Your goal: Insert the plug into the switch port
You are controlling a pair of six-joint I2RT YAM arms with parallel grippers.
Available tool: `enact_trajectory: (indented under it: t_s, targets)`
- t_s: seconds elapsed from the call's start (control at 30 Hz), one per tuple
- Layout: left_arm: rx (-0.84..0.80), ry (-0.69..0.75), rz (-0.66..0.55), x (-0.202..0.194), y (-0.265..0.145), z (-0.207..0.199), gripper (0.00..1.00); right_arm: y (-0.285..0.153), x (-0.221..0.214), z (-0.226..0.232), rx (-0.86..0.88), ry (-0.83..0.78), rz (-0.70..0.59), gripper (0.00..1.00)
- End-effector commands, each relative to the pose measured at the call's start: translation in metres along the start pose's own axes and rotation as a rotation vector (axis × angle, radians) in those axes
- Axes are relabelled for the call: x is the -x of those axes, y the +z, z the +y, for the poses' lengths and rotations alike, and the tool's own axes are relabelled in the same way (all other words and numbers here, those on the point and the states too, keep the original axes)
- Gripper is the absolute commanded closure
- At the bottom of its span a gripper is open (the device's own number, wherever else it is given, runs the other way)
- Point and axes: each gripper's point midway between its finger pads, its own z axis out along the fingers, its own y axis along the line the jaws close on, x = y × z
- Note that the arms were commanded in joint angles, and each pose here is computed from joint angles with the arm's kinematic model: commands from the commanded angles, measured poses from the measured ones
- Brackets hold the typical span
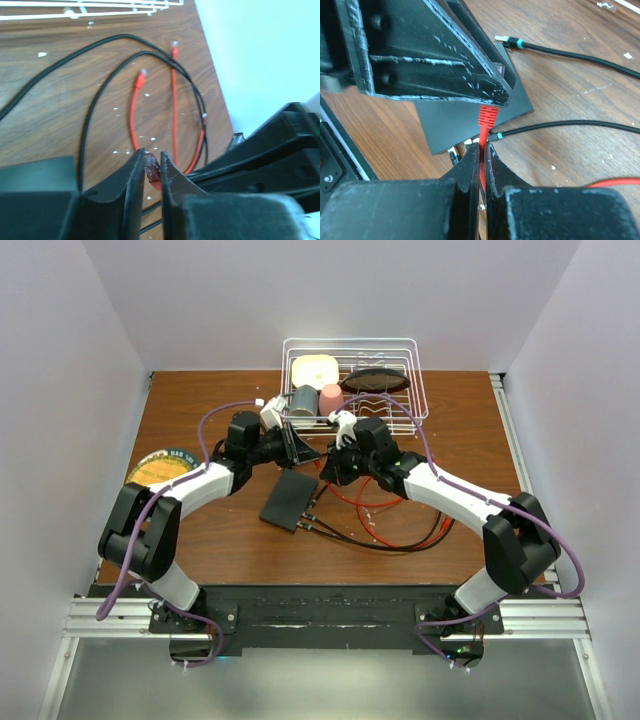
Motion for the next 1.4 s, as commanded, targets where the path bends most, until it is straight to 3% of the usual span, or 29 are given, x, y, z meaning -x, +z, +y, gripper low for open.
enact_trajectory:
  t_s: [0.0,0.03,0.1,0.3,0.47,1.17,1.3,1.37]
  targets:
    - [-0.053,0.039,-0.065,0.025,0.003,-0.019,0.93,-0.012,0.025,0.017,0.048,-0.035,-0.074,1.00]
    - [-0.046,0.036,-0.068,0.025,0.003,-0.017,1.00,-0.013,0.027,0.017,0.046,-0.037,-0.079,1.00]
    - [-0.043,0.034,-0.074,0.024,0.001,-0.018,1.00,-0.014,0.029,0.015,0.030,-0.034,-0.089,1.00]
    - [-0.053,0.023,-0.086,0.019,-0.005,-0.019,1.00,-0.023,0.043,0.009,-0.031,-0.016,-0.141,0.64]
    - [-0.062,0.020,-0.089,0.018,-0.008,-0.022,1.00,-0.017,0.046,0.011,-0.016,0.001,-0.144,0.53]
    - [-0.093,0.029,-0.079,0.017,-0.011,-0.030,1.00,0.005,0.041,0.013,0.023,0.032,-0.125,0.63]
    - [-0.097,0.028,-0.076,0.016,-0.010,-0.030,1.00,0.008,0.041,0.013,0.028,0.034,-0.119,0.86]
    - [-0.097,0.028,-0.076,0.016,-0.011,-0.030,1.00,0.009,0.040,0.012,0.026,0.039,-0.115,0.91]
